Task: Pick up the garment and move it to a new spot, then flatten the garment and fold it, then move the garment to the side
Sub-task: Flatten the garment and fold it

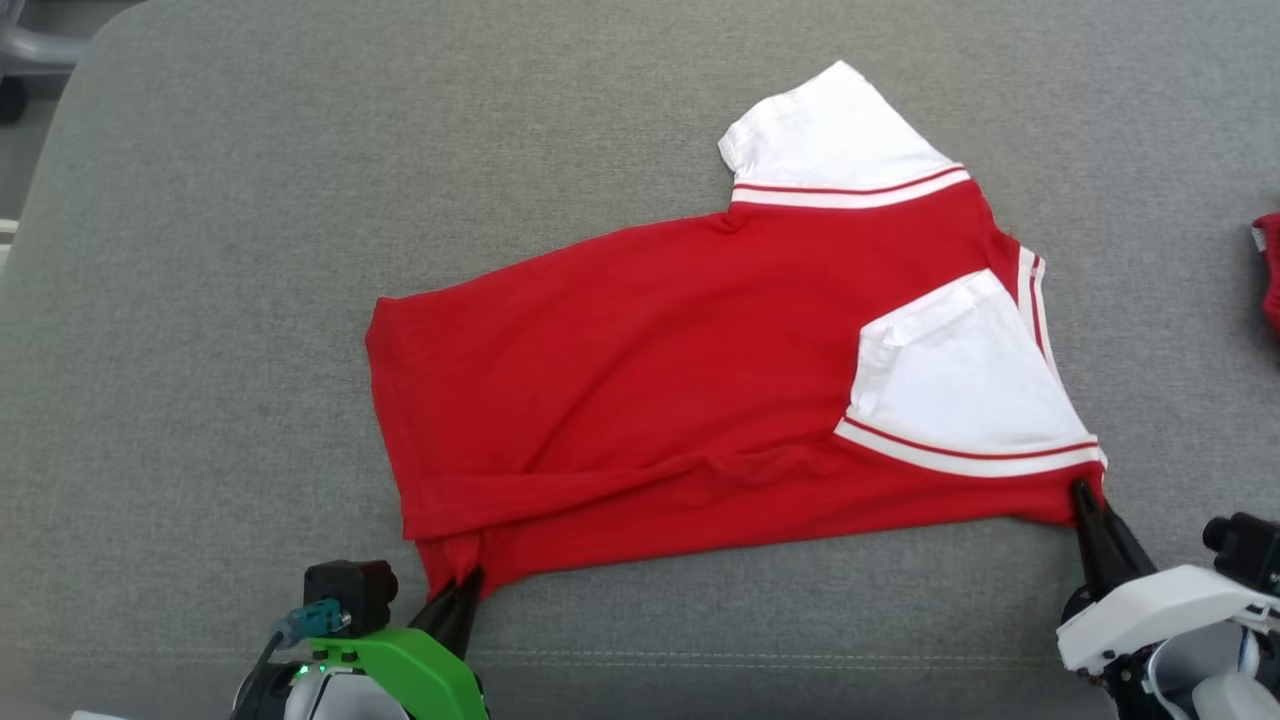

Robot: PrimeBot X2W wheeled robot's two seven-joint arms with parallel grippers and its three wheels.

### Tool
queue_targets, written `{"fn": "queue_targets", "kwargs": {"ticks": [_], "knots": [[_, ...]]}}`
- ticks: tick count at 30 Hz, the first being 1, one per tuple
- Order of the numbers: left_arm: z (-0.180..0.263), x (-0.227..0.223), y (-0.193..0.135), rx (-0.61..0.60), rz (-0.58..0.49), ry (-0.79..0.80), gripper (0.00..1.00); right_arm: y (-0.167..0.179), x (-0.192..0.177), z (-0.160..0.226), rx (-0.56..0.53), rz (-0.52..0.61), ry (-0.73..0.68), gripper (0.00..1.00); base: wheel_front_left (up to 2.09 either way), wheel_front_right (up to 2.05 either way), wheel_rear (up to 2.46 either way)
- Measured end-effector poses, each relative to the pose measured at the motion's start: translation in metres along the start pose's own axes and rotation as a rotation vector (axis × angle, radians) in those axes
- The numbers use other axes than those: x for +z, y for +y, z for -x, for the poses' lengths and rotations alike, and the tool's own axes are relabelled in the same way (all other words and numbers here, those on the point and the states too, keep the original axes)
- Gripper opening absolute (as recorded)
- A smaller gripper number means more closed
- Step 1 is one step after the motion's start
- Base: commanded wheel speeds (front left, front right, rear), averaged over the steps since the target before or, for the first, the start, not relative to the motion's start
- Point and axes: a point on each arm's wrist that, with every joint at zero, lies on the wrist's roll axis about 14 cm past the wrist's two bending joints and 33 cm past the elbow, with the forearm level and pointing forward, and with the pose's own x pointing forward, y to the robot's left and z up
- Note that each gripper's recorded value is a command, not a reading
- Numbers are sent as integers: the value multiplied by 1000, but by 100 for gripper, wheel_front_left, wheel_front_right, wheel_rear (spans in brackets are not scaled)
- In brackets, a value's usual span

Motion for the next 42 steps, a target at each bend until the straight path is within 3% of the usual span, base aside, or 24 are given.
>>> {"fn": "queue_targets", "kwargs": {"ticks": [12, 13, 14, 15, 16, 22, 31, 37, 42], "knots": [[0, 9, 6, 10, -77, 49, 0, -3, -19, 52, -98, -141, -42, 0, 0, 0, 0], [-1, 9, 5, 6, -74, 56, 0, -3, -18, 53, -100, -149, -46, 25, 0, 0, 0], [-1, 10, 5, 9, -73, 56, 17, -3, -17, 54, -103, -151, -53, 100, 0, 0, 0], [-2, 11, 5, 9, -75, 55, 65, -3, -15, 54, -104, -150, -63, 100, 0, 0, 0], [-2, 11, 4, 5, -74, 54, 100, -4, -12, 55, -106, -150, -75, 100, 0, 0, 0], [2, 25, 11, 40, -59, 8, 100, -1, 24, 50, -79, -81, -196, 100, 0, 0, 0], [23, 111, 16, 95, -63, -341, 100, 10, 110, 50, -34, 182, -436, 100, 0, 0, 0], [39, 159, 4, 87, -118, -550, 100, 42, 135, 48, 41, 279, -496, 100, 0, 0, 0], [46, 169, -1, 78, -155, -616, 100, 61, 143, 54, 81, 311, -528, 100, 0, 0, 0]]}}
